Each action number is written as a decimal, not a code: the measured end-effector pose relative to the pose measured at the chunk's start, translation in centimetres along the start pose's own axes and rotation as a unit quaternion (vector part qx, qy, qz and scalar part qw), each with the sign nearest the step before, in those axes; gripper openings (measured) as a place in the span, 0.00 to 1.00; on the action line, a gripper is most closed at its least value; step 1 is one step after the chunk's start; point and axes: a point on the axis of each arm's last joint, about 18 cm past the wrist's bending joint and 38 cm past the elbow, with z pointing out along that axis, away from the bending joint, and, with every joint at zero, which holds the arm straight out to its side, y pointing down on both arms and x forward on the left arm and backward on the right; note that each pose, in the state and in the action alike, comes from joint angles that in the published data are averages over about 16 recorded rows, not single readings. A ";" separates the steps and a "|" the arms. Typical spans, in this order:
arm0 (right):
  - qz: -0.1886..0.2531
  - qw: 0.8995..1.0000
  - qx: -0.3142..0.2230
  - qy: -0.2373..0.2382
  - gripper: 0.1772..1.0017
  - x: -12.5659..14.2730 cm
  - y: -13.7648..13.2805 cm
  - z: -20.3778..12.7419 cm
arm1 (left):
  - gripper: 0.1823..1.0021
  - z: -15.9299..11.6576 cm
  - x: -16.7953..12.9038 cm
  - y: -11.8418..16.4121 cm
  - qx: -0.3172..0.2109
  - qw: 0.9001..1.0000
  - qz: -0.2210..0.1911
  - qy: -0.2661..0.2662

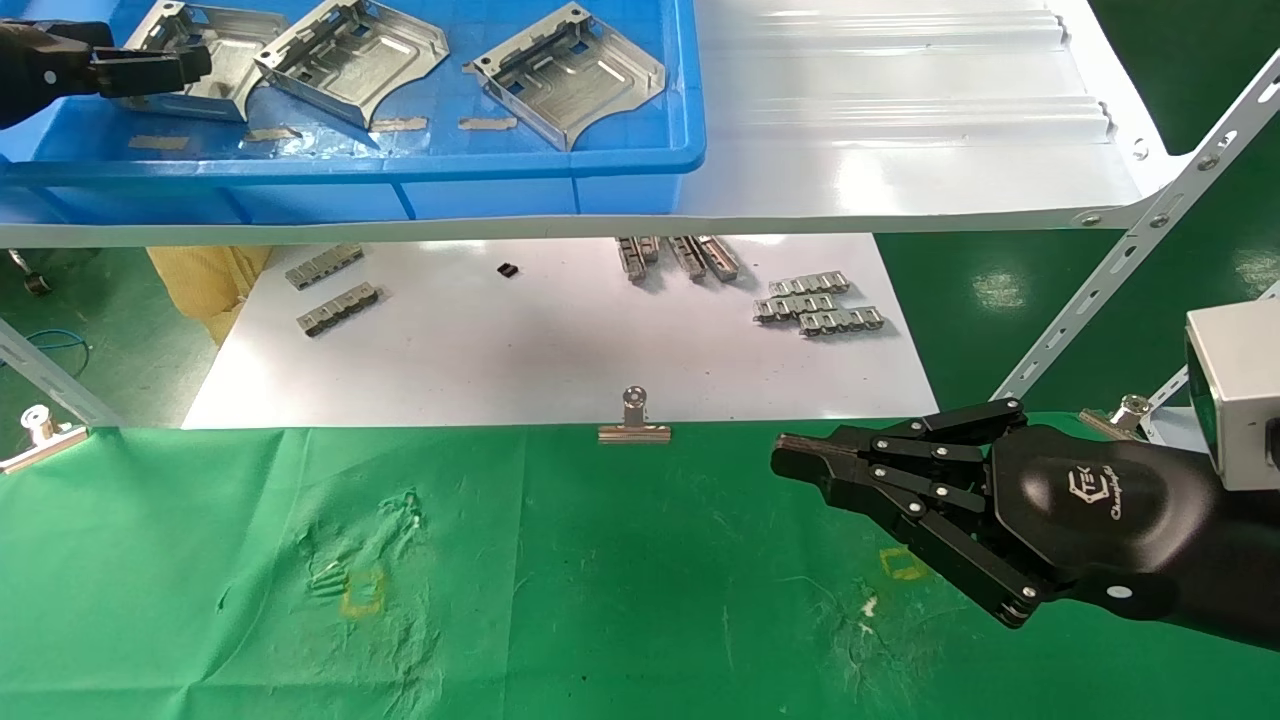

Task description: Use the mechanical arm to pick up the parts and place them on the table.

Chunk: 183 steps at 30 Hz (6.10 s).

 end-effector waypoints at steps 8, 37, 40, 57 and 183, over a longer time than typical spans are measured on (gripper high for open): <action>0.000 1.000 0.000 0.000 0.02 0.0 0.0 0.0 | 0.72 0.1 0.1 0.1 0.002 1.000 -0.001 0.002; 0.000 1.000 0.000 0.000 0.02 0.0 0.0 0.0 | 0.11 -0.8 -0.3 -2.1 0.055 0.998 0.017 -0.009; 0.000 1.000 0.000 0.000 0.02 0.0 0.0 0.0 | 0.11 -1.3 -0.1 -2.8 0.070 0.997 0.021 -0.004; 0.000 1.000 0.000 0.000 0.02 0.0 0.0 0.0 | 0.11 -6.6 7.4 -4.0 0.135 0.964 0.089 0.211; 0.000 1.000 0.000 0.000 0.02 0.0 0.0 0.0 | 0.99 -10.6 14.2 20.0 -0.038 0.819 0.440 0.367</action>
